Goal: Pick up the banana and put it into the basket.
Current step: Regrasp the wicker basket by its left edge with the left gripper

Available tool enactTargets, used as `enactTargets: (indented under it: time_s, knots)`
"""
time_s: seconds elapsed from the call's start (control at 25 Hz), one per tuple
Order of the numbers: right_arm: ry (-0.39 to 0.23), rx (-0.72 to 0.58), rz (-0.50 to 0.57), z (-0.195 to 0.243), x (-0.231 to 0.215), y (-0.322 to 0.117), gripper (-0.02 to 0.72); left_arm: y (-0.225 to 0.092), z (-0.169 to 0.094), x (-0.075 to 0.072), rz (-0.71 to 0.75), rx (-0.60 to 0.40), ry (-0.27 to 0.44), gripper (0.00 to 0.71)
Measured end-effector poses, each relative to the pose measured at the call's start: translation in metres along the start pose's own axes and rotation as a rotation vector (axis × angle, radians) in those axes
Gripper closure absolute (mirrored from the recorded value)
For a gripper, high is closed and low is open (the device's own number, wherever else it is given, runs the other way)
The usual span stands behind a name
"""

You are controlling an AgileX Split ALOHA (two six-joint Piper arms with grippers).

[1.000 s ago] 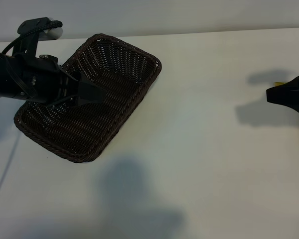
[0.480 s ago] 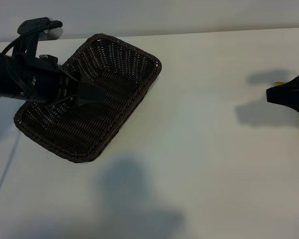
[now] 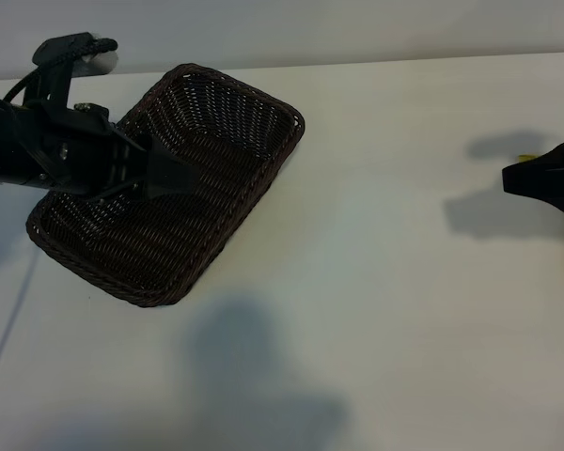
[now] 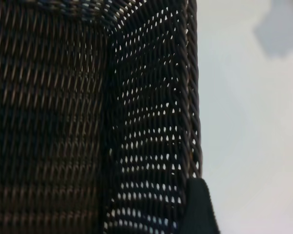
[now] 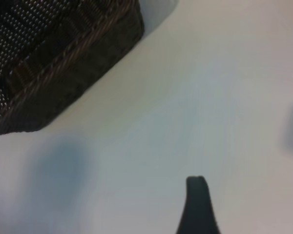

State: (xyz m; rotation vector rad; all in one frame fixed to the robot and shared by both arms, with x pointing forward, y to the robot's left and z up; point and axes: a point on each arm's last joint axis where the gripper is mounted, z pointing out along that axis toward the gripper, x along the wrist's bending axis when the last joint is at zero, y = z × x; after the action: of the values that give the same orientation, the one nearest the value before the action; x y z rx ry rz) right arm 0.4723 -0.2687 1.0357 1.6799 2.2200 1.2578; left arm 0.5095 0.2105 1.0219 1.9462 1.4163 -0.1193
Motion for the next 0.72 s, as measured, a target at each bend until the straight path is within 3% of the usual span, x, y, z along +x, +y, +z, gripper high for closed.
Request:
enactTargets:
  time_s: [0.24,0.44,0.56,0.72]
  knots:
    - [0.000,0.000,0.003,0.000,0.000,0.000,0.178,-0.008,-0.001,-0.001,-0.338,0.092,0.009,0.171]
    - [0.000,0.000,0.015,0.000,0.000,0.000,0.178,-0.018,-0.007,0.004,-0.634,0.166,0.141,0.171]
    - [0.000,0.000,0.019,0.000,0.000,0.000,0.178,-0.017,-0.023,0.005,-0.753,0.131,0.219,0.171]
    - [0.000,0.000,0.023,0.000,0.000,0.000,0.178,-0.018,-0.049,0.011,-0.906,0.061,0.272,0.171]
